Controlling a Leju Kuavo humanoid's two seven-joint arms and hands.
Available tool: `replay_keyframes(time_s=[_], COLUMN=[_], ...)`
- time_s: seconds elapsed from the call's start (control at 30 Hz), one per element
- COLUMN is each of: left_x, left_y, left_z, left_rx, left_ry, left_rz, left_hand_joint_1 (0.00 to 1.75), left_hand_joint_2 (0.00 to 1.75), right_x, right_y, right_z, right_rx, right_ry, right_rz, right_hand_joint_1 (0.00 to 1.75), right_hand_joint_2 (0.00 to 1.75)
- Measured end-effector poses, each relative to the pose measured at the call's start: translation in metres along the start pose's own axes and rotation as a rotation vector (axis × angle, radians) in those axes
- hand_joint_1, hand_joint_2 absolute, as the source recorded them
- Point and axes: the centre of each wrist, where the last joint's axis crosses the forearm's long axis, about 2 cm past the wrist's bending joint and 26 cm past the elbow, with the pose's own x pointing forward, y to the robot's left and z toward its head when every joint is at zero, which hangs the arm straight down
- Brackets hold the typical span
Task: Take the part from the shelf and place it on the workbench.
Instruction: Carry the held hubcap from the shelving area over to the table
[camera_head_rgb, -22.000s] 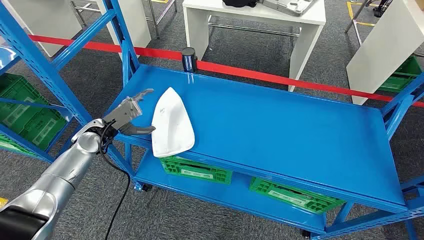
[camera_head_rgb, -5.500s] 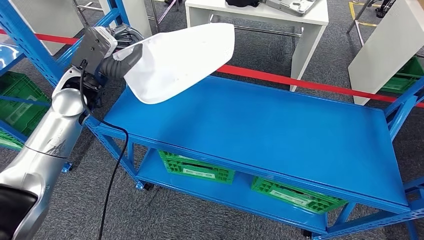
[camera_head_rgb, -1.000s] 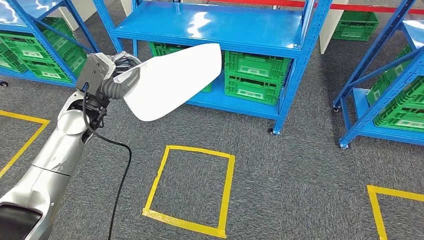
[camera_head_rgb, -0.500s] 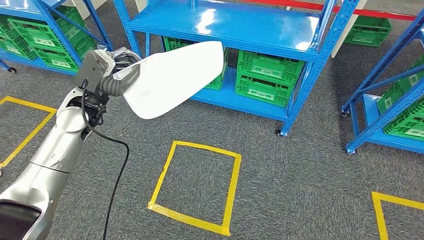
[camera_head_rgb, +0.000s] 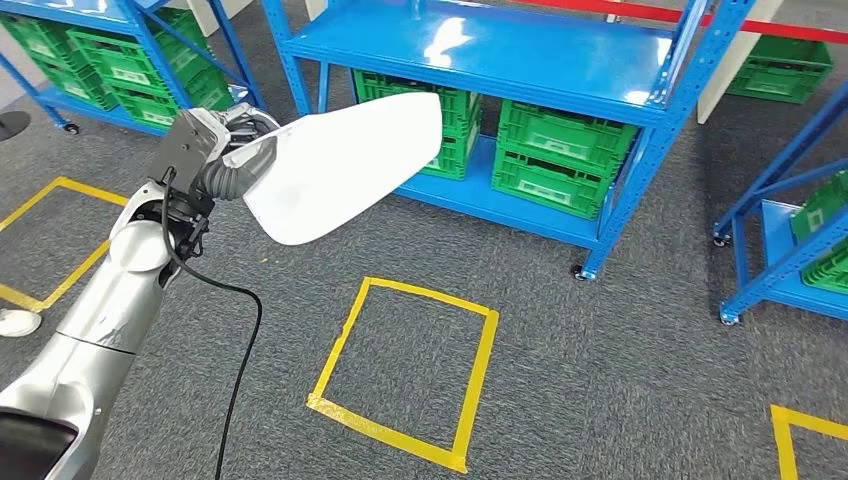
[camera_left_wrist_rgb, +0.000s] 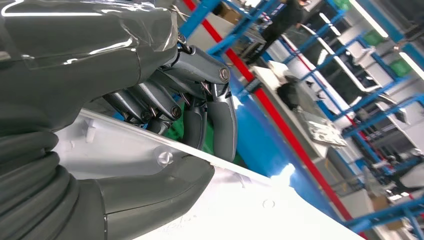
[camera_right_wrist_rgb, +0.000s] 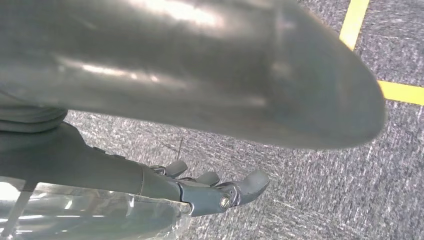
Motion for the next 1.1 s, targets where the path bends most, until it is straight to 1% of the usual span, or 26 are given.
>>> replay_keyframes(time_s=[0.3,0.63,0.93,1.1], left_x=[-0.002,-0.003,-0.003,-0.004], left_y=[-0.001,-0.010,-0.003,-0.004], left_z=[0.002,0.002,0.001,0.002], left_rx=[-0.008,-0.078,-0.084,-0.092], left_ry=[0.007,0.016,0.019,0.025], left_rz=[-0.010,0.008,0.005,0.002], left_hand_joint_1=[1.75,1.75,1.75,1.75], left_hand_joint_2=[1.75,1.75,1.75,1.75], right_x=[0.000,-0.008,-0.012,-0.015], right_y=[0.003,0.000,-0.001,-0.001], right_z=[0.000,0.003,0.005,0.006], right_rx=[0.005,0.003,0.007,0.009], right_ry=[-0.012,-0.005,-0.005,0.000], right_rz=[-0.003,0.004,0.006,0.007], right_hand_joint_1=[0.00,0.00,0.00,0.00], right_hand_joint_2=[0.00,0.00,0.00,0.00])
